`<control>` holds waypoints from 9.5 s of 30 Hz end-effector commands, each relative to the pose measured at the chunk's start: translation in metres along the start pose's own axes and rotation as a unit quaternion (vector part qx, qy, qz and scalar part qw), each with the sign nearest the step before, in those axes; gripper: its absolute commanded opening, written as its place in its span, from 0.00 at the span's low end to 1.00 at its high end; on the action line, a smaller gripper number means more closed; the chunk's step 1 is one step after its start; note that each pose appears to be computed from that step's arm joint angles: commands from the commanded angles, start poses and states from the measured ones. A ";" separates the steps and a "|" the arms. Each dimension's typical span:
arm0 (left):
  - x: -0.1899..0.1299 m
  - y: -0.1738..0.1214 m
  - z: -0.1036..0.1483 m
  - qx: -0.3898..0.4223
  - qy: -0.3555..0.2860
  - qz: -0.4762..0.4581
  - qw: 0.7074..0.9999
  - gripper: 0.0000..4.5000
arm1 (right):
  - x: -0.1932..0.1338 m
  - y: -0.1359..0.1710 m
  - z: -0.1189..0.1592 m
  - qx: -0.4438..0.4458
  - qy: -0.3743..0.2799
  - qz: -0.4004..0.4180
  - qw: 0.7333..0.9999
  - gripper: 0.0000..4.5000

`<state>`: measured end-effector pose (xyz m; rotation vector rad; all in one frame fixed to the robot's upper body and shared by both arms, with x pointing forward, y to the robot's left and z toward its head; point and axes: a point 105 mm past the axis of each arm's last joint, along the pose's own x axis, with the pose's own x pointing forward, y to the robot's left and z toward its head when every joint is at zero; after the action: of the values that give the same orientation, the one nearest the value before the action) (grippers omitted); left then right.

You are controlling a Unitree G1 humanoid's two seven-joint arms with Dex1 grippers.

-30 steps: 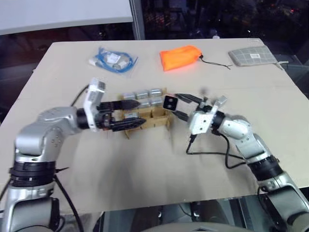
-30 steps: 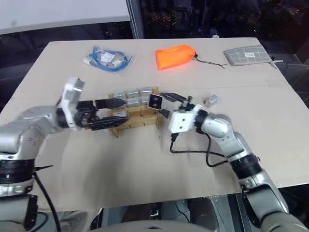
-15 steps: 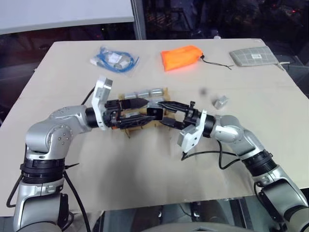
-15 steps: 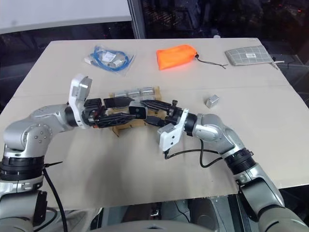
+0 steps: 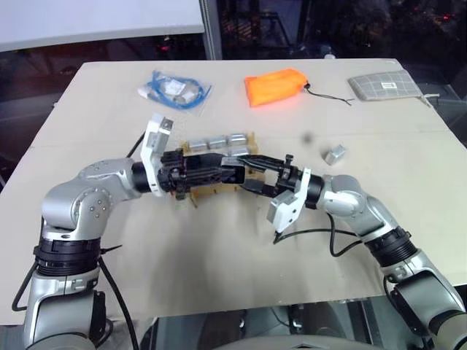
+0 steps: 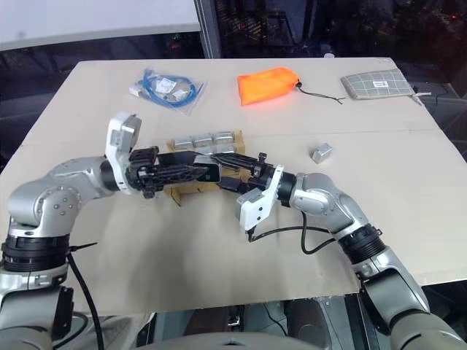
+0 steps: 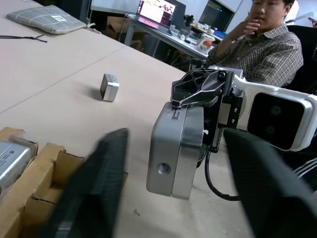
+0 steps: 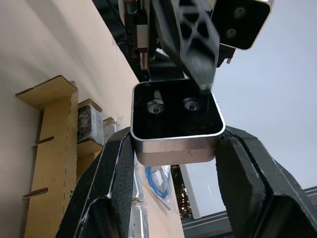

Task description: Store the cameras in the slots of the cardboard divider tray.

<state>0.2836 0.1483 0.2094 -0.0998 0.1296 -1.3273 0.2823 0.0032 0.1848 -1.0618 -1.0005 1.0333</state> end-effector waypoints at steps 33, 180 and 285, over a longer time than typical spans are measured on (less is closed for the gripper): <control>-0.001 0.073 -0.014 0.169 -0.021 0.112 0.979 0.16 | -0.181 -0.035 0.048 0.615 0.205 -0.062 0.759 0.99; -0.101 -0.020 0.024 0.228 0.200 0.147 0.942 0.97 | 0.035 -0.032 -0.082 0.471 0.010 0.153 0.869 0.16; -0.098 -0.018 0.021 0.224 0.199 0.143 0.943 0.97 | 0.034 0.015 -0.091 0.170 0.089 0.280 0.941 0.16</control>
<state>0.2464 0.2410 0.2298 0.5406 0.2071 -1.0428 0.3748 0.0230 0.1570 -1.1374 -0.3438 1.4745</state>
